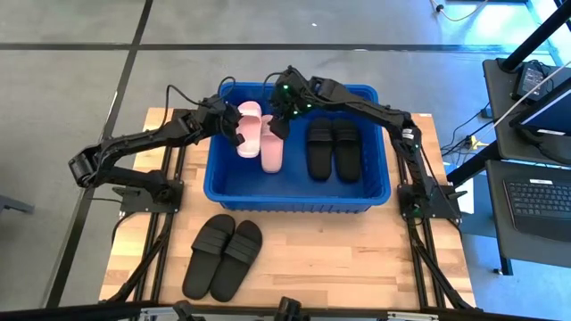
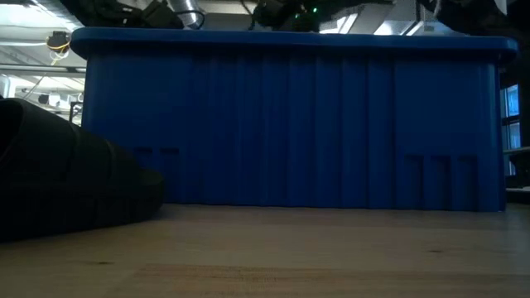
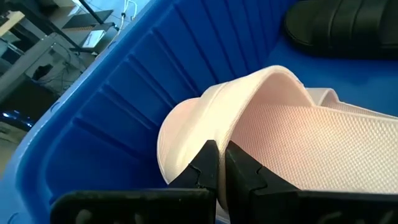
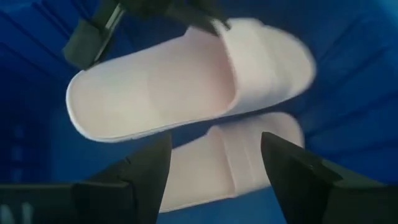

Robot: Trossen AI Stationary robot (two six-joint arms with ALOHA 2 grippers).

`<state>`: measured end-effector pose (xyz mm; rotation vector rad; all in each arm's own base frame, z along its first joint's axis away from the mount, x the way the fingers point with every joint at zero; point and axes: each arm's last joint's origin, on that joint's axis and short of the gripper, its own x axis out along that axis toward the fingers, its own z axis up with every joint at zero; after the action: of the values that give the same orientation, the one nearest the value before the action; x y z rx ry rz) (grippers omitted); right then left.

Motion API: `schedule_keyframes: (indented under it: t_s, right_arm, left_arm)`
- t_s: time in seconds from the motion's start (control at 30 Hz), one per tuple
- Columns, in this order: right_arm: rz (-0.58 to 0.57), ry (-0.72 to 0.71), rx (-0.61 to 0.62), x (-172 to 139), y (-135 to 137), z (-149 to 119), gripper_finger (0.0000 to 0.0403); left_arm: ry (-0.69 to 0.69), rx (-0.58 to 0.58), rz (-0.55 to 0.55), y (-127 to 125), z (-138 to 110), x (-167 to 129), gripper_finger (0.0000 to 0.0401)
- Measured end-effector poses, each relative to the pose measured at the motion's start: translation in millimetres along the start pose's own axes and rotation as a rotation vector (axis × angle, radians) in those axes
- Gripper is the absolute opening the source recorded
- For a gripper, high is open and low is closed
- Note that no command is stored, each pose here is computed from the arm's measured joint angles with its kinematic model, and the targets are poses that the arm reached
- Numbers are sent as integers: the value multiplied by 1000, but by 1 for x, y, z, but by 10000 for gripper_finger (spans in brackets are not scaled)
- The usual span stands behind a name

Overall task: Pick and place slides into bin
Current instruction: Put the pink slipper into the blue bin

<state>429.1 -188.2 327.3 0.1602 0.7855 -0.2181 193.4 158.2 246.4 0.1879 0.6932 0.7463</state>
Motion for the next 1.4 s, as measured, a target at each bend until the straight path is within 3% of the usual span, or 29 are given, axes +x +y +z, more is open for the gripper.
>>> schedule_keyframes:
  t_s: [0.27, 0.47, 0.8, 1.1, 1.4]
  right_arm:
    - [-129, -89, -18, -70, 14, 1, 248]
    - [-200, -198, 83, -106, 20, -45, 248]
    - [-185, -505, 240, -175, 43, -117, 248]
    - [-219, -611, 249, -206, 55, -133, 248]
    - [-226, -592, 231, -207, 55, -134, 248]
  left_arm:
    - [3, 28, -10, 0, -1, 5, 2]
    - [46, 68, -36, -5, -7, 18, 2]
    - [129, 157, -40, -14, -16, 37, 2]
    - [183, 206, -5, -20, -15, 35, 3]
    - [168, 215, 38, -21, 0, 32, 64]
